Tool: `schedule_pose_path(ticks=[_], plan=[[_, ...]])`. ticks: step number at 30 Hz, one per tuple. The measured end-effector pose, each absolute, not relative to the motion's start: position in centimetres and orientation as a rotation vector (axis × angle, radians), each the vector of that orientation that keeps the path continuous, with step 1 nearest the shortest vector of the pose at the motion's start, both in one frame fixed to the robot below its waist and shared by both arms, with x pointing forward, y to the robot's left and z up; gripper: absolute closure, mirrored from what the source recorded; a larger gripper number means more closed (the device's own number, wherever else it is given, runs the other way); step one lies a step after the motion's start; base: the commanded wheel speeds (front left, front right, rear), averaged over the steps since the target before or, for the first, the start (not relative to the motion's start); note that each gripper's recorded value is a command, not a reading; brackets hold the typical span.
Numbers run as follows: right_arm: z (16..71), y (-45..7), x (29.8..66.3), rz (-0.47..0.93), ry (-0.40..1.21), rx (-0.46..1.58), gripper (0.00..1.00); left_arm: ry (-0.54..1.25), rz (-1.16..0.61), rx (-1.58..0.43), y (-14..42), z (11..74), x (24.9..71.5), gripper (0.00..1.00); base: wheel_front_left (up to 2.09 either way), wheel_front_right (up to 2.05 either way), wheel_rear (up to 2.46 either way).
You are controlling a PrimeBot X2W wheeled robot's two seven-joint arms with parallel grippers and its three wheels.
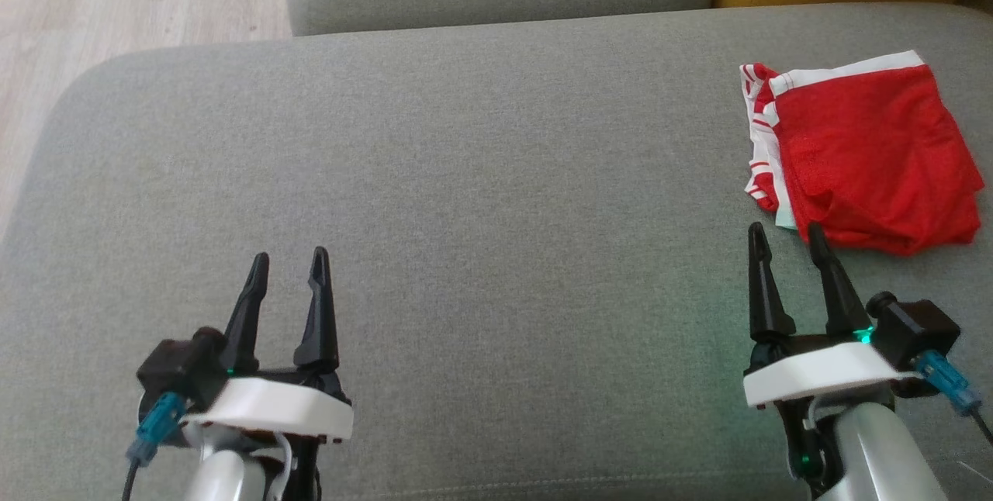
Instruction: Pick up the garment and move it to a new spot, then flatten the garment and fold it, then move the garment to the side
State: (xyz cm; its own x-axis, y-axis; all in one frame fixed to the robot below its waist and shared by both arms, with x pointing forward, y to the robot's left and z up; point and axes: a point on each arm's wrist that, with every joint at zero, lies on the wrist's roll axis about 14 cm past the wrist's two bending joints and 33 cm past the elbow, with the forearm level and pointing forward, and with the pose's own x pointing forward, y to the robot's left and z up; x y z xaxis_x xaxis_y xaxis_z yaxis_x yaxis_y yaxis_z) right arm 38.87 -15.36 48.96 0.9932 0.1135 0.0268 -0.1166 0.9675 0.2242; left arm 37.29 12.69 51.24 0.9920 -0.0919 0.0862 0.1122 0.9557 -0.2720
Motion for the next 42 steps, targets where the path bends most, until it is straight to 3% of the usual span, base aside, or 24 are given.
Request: schedule_pose_path(ticks=[17, 18, 25, 42], plan=[[49.3, -15.3, 38.8, 0.119, -0.025, 0.227, 0.00, -0.053, -0.096, -0.315, 12.8, 50.7, 37.2, 0.00, 0.00, 0.00, 0.00], [48.9, -15.3, 38.7, 0.117, -0.013, 0.228, 1.00, -0.037, -0.096, -0.314, 12.7, 50.2, 37.1, 1.00, 0.00, 0.00, 0.00], [44.6, -15.6, 36.4, 0.089, 0.124, 0.249, 1.00, 0.102, -0.068, -0.322, 12.9, 45.9, 35.1, 1.00, 0.00, 0.00, 0.00], [44.8, -16.5, 36.6, 0.028, 0.134, 0.439, 1.00, 0.151, -0.025, -0.504, 13.6, 45.2, 35.0, 1.00, 0.00, 0.00, 0.00]])
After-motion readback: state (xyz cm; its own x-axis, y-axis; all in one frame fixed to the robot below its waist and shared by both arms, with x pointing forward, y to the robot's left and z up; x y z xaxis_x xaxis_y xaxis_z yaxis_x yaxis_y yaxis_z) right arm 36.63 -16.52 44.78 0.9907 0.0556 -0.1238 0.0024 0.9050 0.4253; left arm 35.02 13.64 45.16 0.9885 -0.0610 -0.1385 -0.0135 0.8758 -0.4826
